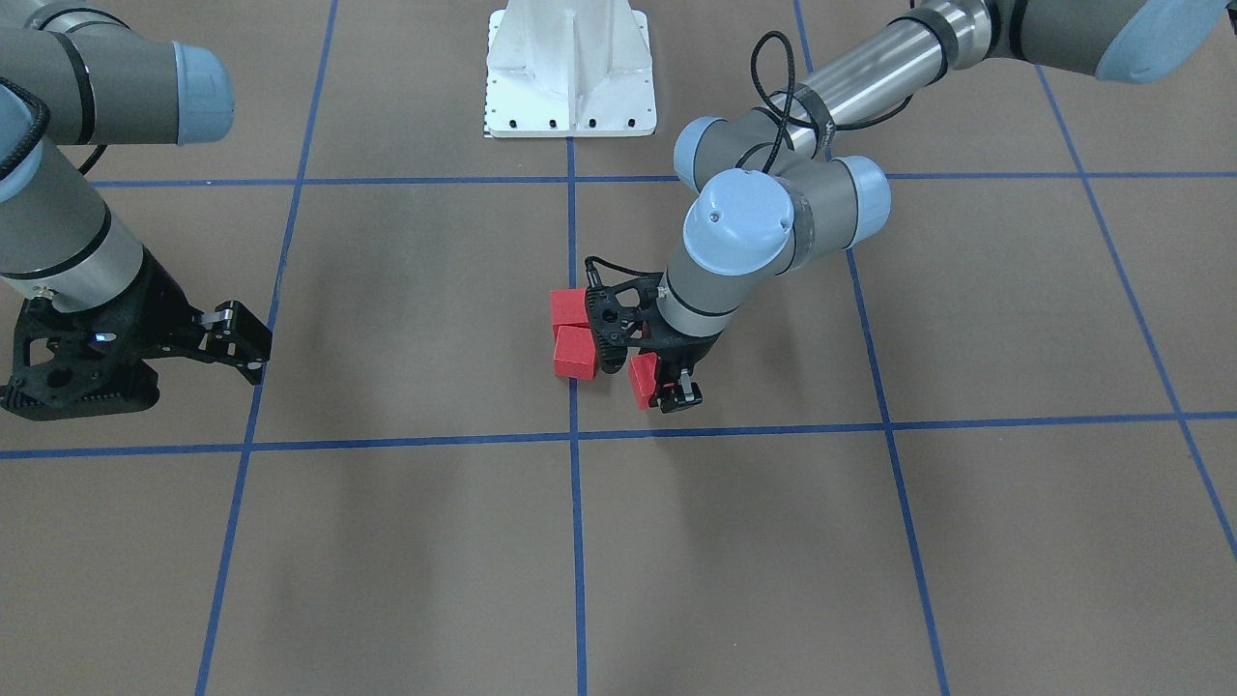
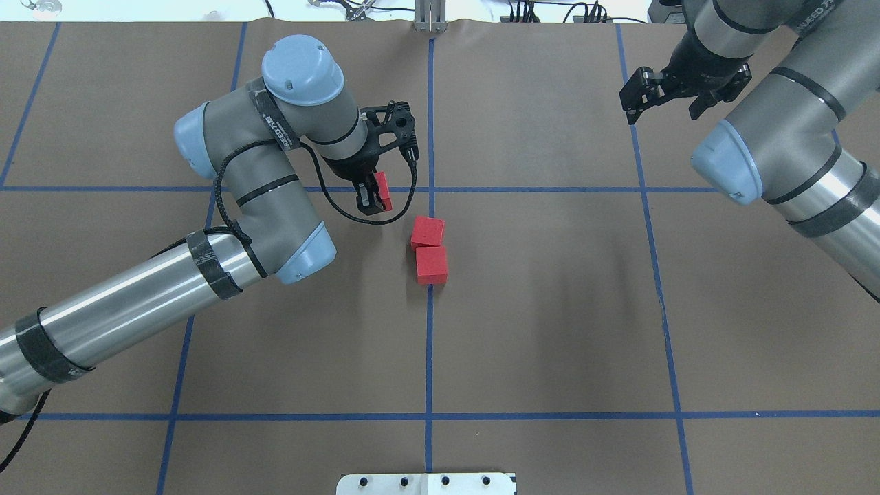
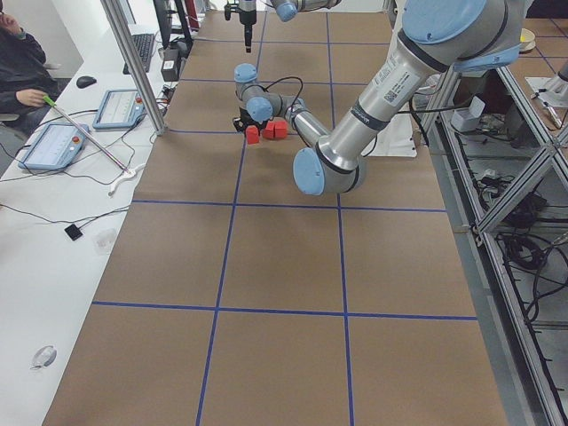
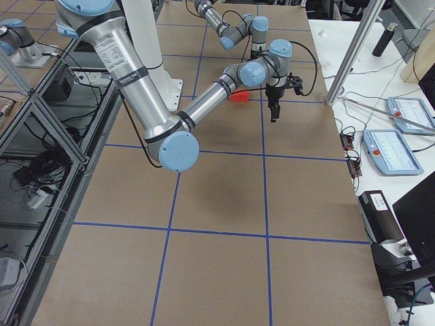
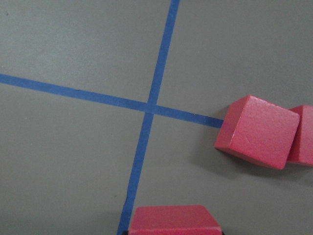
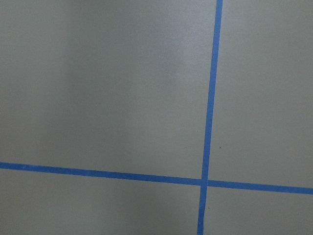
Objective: Form red blocks into L shape at center
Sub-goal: 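Carry the red cube with the left gripper toward the center cubes, then lower the held cube beside the farther center cube with the left gripper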
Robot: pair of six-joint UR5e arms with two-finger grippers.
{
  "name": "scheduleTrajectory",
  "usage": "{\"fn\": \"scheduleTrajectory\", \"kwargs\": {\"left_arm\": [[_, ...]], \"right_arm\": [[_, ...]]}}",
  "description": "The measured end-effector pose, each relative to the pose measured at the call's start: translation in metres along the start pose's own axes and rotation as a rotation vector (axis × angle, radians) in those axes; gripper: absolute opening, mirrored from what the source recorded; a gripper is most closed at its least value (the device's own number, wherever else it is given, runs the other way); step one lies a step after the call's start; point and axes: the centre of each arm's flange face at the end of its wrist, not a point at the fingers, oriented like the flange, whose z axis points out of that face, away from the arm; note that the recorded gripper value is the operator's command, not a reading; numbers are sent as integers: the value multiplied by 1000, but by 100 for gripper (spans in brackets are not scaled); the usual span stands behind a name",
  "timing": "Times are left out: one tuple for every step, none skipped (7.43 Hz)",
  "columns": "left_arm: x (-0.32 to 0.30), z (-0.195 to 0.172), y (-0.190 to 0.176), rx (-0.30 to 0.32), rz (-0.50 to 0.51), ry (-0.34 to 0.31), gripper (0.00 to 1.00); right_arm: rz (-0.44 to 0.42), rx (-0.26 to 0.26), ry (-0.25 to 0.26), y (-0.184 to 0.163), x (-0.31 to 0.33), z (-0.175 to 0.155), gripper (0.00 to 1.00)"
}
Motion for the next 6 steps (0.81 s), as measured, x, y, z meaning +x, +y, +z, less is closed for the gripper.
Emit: {"fn": "scheduleTrajectory", "kwargs": {"left_arm": [[7, 5, -4, 3, 9, 9, 0], [15, 9, -10, 6, 18, 18, 0], [24, 12, -16, 10, 28, 27, 0], [32, 15, -21, 13, 36, 35, 0], [38, 18, -24, 14, 40, 42, 0], [42, 21, -26, 14, 41, 48, 0]], "right_arm": [[2, 0, 1, 0, 0, 0, 99], [3, 0, 1, -1, 0, 0, 99], [3, 0, 2, -1, 0, 1, 99], [5, -1, 3, -1, 0, 1, 99], [6, -1, 3, -1, 0, 1, 99], [7, -1, 4, -1, 0, 2, 99]]}}
